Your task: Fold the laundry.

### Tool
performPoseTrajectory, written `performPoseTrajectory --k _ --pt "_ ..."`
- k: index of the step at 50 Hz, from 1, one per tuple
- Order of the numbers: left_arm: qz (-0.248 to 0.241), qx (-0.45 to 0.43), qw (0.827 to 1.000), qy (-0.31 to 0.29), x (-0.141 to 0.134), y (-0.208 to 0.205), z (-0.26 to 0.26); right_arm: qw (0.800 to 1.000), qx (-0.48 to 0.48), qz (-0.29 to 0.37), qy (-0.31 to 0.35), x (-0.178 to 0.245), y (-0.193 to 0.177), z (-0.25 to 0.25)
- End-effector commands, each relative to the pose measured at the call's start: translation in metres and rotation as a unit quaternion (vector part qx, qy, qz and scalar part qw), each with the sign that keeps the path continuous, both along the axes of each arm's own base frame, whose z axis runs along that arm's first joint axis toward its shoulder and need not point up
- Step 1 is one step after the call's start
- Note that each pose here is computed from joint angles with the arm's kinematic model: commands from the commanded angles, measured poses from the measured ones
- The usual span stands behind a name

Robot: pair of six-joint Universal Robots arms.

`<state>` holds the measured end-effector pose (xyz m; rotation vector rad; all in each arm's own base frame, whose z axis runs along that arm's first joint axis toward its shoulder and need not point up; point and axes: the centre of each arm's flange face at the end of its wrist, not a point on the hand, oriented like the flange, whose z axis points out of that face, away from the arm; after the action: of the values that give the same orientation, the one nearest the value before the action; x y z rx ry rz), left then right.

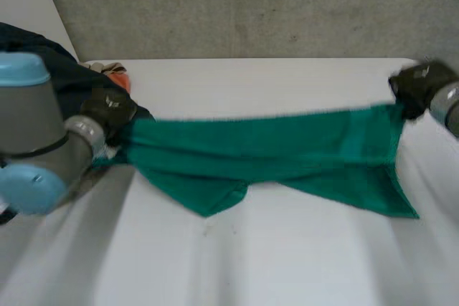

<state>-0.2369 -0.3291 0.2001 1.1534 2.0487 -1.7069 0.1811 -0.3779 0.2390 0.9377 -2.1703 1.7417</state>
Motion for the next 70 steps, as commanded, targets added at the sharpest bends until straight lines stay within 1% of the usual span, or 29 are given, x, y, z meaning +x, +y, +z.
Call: performPoseTrajectory --k 1,2,3,6,7,10,11,14,15,18,19,21,22,23,25,26,30,32,37,41,44,48,51,54,55,60,63,67,70 --pt "-0.021 -0.258 0.964 0.067 -0.043 -0.074 0.078 0.959 -0.246 -0.024 -0.139 0.005 -0.057 0.076" --pt "-0.021 -0.292 0.953 0.078 -0.045 -0.078 0.092 0.952 -0.268 -0.03 -0.148 0.004 -0.061 0.084" --pt "-0.018 -0.353 0.93 0.099 -0.048 -0.083 0.118 0.934 -0.315 -0.04 -0.166 0.003 -0.065 0.104" --pt "-0.018 -0.427 0.895 0.128 -0.052 -0.085 0.152 0.906 -0.376 -0.051 -0.185 0.004 -0.065 0.13" --pt "-0.021 -0.455 0.878 0.148 -0.054 -0.082 0.168 0.891 -0.407 -0.054 -0.196 0.005 -0.064 0.144" --pt "-0.031 -0.46 0.869 0.178 -0.058 -0.076 0.177 0.874 -0.438 -0.049 -0.204 0.007 -0.06 0.158" --pt "-0.035 -0.451 0.87 0.194 -0.06 -0.071 0.178 0.869 -0.448 -0.045 -0.206 0.007 -0.057 0.165" --pt "-0.039 -0.427 0.88 0.206 -0.058 -0.064 0.172 0.874 -0.439 -0.042 -0.204 0.008 -0.054 0.163" --pt "-0.039 -0.407 0.889 0.207 -0.054 -0.059 0.163 0.885 -0.418 -0.04 -0.199 0.009 -0.054 0.153" --pt "-0.044 -0.378 0.903 0.2 -0.053 -0.048 0.147 0.909 -0.371 -0.035 -0.187 0.01 -0.052 0.133" --pt "-0.046 -0.357 0.913 0.192 -0.053 -0.041 0.133 0.925 -0.334 -0.028 -0.18 0.012 -0.048 0.117" --pt "-0.044 -0.335 0.923 0.185 -0.051 -0.036 0.118 0.939 -0.296 -0.02 -0.173 0.014 -0.044 0.101" --pt "-0.045 -0.324 0.927 0.182 -0.051 -0.034 0.11 0.953 -0.255 -0.015 -0.166 0.015 -0.039 0.083" --pt "-0.047 -0.304 0.935 0.175 -0.051 -0.028 0.096 0.958 -0.234 -0.013 -0.162 0.015 -0.036 0.073" --pt "-0.05 -0.292 0.94 0.171 -0.053 -0.022 0.088 0.969 -0.193 -0.01 -0.156 0.016 -0.03 0.054" --pt "-0.052 -0.288 0.941 0.171 -0.053 -0.018 0.086 0.976 -0.155 -0.008 -0.15 0.017 -0.024 0.037" --pt "-0.062 -0.288 0.94 0.172 -0.056 0.0 0.094 0.987 -0.075 -0.008 -0.142 0.019 -0.007 0.004" --pt "-0.062 -0.3 0.936 0.172 -0.054 0.006 0.108 0.989 -0.047 -0.005 -0.142 0.022 0.001 -0.004" --pt "-0.064 -0.317 0.931 0.168 -0.048 0.024 0.138 0.984 0.019 0.03 -0.173 0.056 0.032 -0.019" --pt "-0.068 -0.328 0.926 0.174 -0.044 0.042 0.163 0.977 0.043 0.071 -0.197 0.08 0.049 -0.024" --pt "-0.078 -0.335 0.921 0.183 -0.044 0.058 0.178 0.972 0.056 0.092 -0.21 0.093 0.053 -0.032" --pt "-0.096 -0.341 0.915 0.193 -0.049 0.08 0.192 0.962 0.072 0.114 -0.235 0.118 0.06 -0.049" --pt "-0.11 -0.345 0.91 0.201 -0.052 0.096 0.202 0.946 0.083 0.14 -0.279 0.147 0.071 -0.055" --pt "-0.117 -0.35 0.906 0.207 -0.052 0.107 0.211 0.934 0.098 0.146 -0.311 0.16 0.075 -0.061" --pt "-0.118 -0.353 0.904 0.209 -0.052 0.109 0.214 0.925 0.106 0.145 -0.334 0.165 0.074 -0.064" --pt "-0.134 -0.365 0.893 0.225 -0.054 0.129 0.231 0.903 0.125 0.137 -0.387 0.18 0.069 -0.071" --pt "-0.144 -0.368 0.889 0.232 -0.056 0.139 0.236 0.9 0.119 0.137 -0.396 0.193 0.066 -0.074" --pt "-0.155 -0.379 0.879 0.244 -0.057 0.154 0.247 0.901 0.108 0.128 -0.4 0.2 0.06 -0.08" --pt "-0.157 -0.383 0.876 0.248 -0.055 0.159 0.252 0.9 0.111 0.13 -0.401 0.205 0.06 -0.084"
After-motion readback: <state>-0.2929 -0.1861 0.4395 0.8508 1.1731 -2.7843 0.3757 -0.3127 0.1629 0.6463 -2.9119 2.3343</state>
